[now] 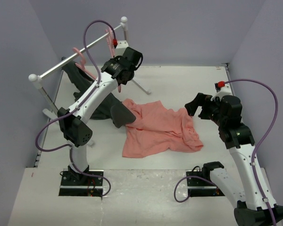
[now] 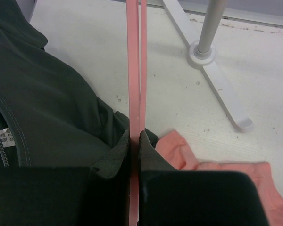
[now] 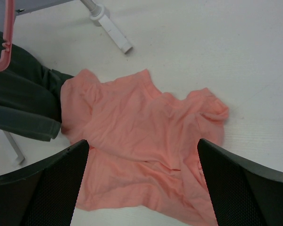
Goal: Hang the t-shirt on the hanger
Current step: Pick up the hanger from the clothesline.
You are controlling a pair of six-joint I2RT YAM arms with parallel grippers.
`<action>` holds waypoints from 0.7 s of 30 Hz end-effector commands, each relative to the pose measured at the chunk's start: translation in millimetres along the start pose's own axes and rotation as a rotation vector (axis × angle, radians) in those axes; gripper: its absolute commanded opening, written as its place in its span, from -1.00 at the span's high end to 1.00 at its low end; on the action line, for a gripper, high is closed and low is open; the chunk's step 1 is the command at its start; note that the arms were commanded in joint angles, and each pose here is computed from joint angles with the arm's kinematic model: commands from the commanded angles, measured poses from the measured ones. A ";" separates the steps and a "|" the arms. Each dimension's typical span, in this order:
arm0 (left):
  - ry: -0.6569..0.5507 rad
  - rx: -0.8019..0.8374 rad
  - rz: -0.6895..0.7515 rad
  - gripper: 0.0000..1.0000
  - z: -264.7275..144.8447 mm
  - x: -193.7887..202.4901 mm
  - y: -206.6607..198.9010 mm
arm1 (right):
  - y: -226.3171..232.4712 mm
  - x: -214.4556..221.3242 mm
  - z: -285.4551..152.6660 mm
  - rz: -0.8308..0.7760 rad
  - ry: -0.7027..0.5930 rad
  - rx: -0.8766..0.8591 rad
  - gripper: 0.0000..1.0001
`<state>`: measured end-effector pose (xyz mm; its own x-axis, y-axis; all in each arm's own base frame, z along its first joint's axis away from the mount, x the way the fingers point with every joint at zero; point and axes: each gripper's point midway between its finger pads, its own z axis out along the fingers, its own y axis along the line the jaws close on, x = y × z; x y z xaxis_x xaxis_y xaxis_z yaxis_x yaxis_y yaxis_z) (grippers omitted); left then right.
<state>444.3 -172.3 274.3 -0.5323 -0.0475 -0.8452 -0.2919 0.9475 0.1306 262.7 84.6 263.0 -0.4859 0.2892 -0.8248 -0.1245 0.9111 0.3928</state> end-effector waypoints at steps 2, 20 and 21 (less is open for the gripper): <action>-0.049 0.034 -0.091 1.00 -18.2 -22.8 8.9 | 8.0 -9.4 -1.6 -0.015 -0.031 -0.035 -0.97; -0.117 0.319 -0.256 1.00 -93.0 -37.5 18.9 | 8.4 -9.2 -1.2 -0.014 -0.024 -0.036 -0.97; -0.111 0.337 -0.263 1.00 -95.5 -34.3 17.4 | 8.8 -9.7 -2.1 -0.015 -0.027 -0.037 -0.97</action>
<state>386.3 -168.6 342.3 -0.4317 -0.1814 -0.8836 -0.1743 0.9779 -0.1156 262.7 84.7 262.9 -0.4863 0.2890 -0.8246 -0.1246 0.9111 0.3928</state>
